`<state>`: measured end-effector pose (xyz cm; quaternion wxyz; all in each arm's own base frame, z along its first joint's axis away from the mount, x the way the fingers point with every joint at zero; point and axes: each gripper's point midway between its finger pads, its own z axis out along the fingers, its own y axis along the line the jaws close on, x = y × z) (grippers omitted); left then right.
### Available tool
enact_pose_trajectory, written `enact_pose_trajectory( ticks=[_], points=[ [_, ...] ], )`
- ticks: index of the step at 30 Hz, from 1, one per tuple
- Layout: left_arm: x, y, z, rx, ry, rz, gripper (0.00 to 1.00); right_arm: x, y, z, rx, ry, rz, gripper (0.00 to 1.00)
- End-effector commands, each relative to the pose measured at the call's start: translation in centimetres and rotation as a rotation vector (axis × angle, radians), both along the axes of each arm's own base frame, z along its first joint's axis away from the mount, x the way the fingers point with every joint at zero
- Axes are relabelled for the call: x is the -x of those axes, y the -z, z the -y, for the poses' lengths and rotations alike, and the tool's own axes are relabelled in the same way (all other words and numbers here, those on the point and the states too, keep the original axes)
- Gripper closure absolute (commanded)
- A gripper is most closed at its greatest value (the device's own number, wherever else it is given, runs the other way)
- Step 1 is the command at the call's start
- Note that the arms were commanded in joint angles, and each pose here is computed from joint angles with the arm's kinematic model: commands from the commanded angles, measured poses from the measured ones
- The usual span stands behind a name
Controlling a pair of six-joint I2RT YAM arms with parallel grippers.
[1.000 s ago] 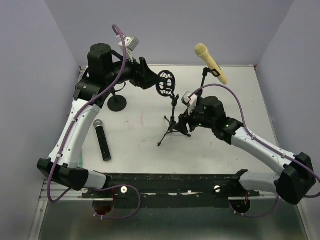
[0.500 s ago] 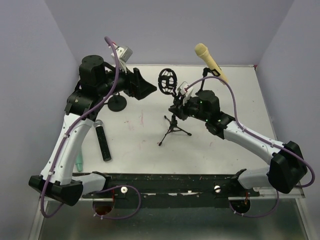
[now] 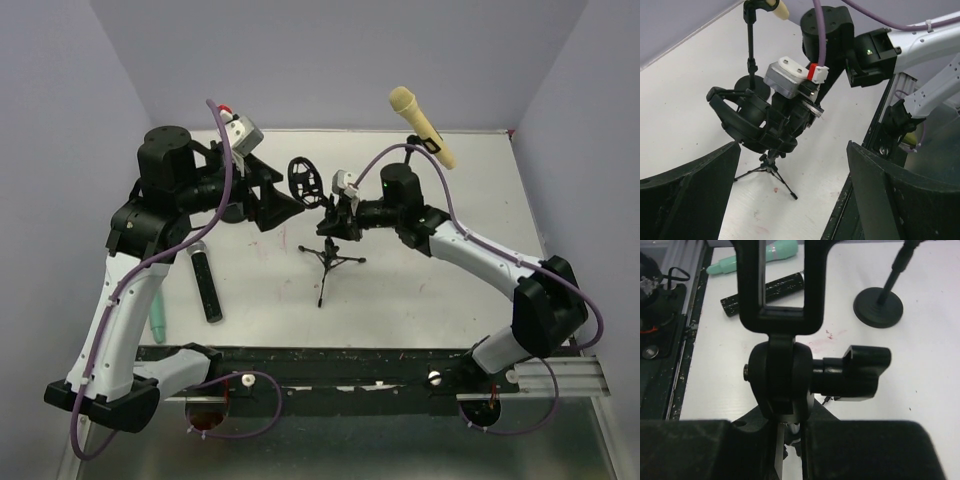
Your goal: Remove the microphone from the stand
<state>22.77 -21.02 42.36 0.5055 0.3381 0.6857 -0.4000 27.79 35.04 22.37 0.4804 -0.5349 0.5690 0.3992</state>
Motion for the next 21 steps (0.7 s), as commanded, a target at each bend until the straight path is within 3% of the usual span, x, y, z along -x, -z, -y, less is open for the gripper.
enact_pose_trajectory(
  ticks=[1,3,7,11,14,21],
  points=[
    [1.6,-0.6,-0.6,-0.043,0.042,0.091,0.05,2.2,-0.1,-0.9,0.008,-0.241,-0.012,0.85],
    [1.8,-0.7,-0.9,-0.055,0.039,0.114,0.05,1.9,0.2,-1.1,0.025,-0.263,-0.023,0.77],
    [1.9,-1.3,-1.4,-0.074,0.019,0.157,0.04,1.1,0.1,-0.7,0.052,-0.193,-0.029,0.5],
    [1.8,-1.6,-1.6,-0.083,0.009,0.185,0.04,1.2,-0.2,1.0,0.08,-0.061,-0.07,0.34],
    [1.4,-1.4,-1.6,-0.094,0.006,0.199,0.04,1.3,0.0,2.6,0.091,0.052,-0.128,0.3],
    [-1.4,-2.0,-1.7,-0.1,-0.066,0.244,0.04,1.7,3.3,5.1,0.097,0.32,-0.436,0.3]
  ],
)
